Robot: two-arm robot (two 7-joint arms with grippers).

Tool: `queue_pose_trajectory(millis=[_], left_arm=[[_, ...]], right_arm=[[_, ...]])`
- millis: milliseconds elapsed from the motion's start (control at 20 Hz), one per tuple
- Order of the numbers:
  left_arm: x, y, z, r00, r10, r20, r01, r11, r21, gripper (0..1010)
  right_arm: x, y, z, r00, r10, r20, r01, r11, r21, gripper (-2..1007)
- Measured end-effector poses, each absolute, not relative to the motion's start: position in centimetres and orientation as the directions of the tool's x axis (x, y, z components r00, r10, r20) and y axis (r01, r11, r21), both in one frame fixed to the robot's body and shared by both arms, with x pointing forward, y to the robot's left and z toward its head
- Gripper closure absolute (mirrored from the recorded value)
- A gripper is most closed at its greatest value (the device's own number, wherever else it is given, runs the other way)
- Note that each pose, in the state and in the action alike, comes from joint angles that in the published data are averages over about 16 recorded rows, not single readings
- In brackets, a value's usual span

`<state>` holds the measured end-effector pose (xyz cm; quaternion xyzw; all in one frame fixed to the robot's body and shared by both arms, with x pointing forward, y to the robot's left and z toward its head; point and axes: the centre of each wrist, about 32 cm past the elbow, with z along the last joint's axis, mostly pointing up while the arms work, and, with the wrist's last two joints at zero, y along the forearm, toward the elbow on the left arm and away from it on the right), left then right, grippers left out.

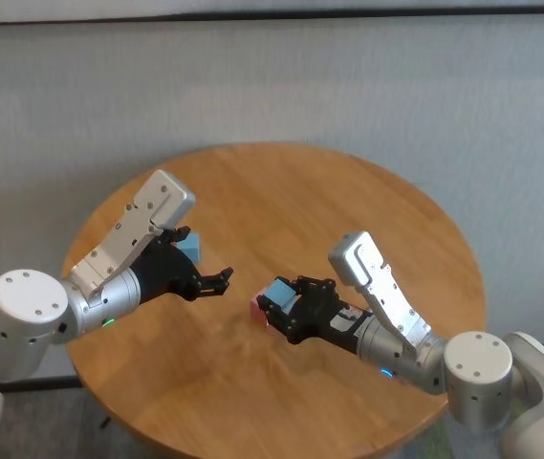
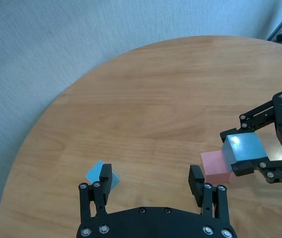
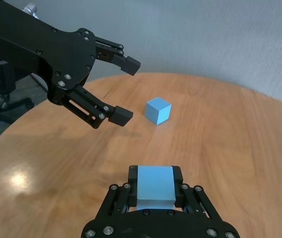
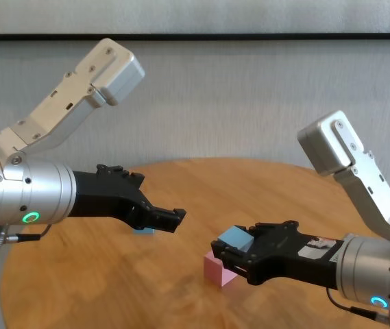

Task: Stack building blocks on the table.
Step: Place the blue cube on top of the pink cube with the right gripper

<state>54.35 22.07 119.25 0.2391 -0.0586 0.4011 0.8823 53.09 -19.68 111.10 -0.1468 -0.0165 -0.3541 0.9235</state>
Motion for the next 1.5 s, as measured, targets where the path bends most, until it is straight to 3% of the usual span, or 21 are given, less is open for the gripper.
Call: queue_pose_trajectory(millis=[1500], left_arm=[[54.4,22.1,119.2,0.671,0.680,0.295,-0.736,0.564,0.375,10]], right_arm=[[53.9,-17.8,110.2,0.729,-0.676,0.107,0.677,0.688,-0.262,647]])
